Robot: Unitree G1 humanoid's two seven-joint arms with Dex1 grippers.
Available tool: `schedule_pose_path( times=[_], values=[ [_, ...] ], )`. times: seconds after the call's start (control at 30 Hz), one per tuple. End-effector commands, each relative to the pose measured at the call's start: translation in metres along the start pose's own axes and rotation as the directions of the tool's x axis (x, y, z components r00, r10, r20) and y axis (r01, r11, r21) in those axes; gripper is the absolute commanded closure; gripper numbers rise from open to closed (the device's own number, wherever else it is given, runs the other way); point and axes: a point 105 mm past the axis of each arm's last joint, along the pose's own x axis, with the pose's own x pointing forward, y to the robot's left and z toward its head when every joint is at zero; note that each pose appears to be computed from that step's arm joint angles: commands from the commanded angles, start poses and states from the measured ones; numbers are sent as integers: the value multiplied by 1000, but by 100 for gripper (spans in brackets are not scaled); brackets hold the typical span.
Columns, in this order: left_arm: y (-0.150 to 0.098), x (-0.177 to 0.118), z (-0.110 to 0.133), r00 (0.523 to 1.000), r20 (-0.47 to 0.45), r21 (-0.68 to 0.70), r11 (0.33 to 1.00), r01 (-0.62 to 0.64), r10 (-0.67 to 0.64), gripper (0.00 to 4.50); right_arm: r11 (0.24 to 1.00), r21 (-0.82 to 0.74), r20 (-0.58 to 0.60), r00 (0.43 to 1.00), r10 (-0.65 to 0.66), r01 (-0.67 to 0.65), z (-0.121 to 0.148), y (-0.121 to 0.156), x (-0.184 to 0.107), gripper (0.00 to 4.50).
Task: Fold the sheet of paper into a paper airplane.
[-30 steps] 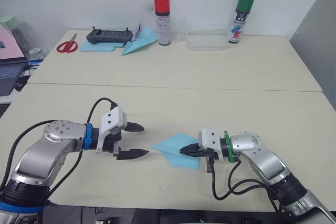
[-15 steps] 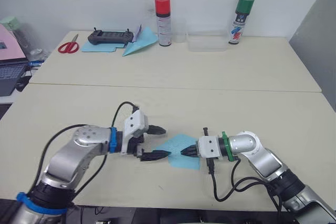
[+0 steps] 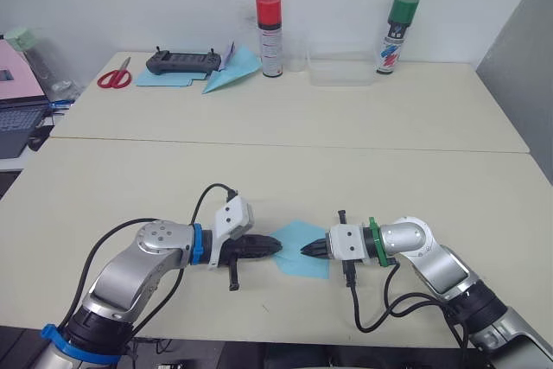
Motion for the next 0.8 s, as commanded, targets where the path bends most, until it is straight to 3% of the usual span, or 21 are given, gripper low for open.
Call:
schedule_pose_path(
  times=[0.03,0.27,0.4,0.5,0.8],
  values=[
    [6,5,-12,998,-51,40,998,-45,47,449,1000,14,-36,999,4,-3,-7,2,-4,450],
    [3,8,-34,993,-109,-1,999,-41,40,449,999,32,-29,1000,-10,11,-4,2,-7,450],
    [-1,5,-44,990,-140,-21,999,-33,30,449,979,154,39,989,-140,133,6,-15,-15,450],
    [-1,5,-43,990,-136,-31,999,-35,31,450,922,331,87,966,-242,201,13,-26,-31,385],
    [2,4,-45,986,-162,-17,999,-39,35,450,707,658,-19,944,-328,259,-8,-13,-68,60]
  ],
)
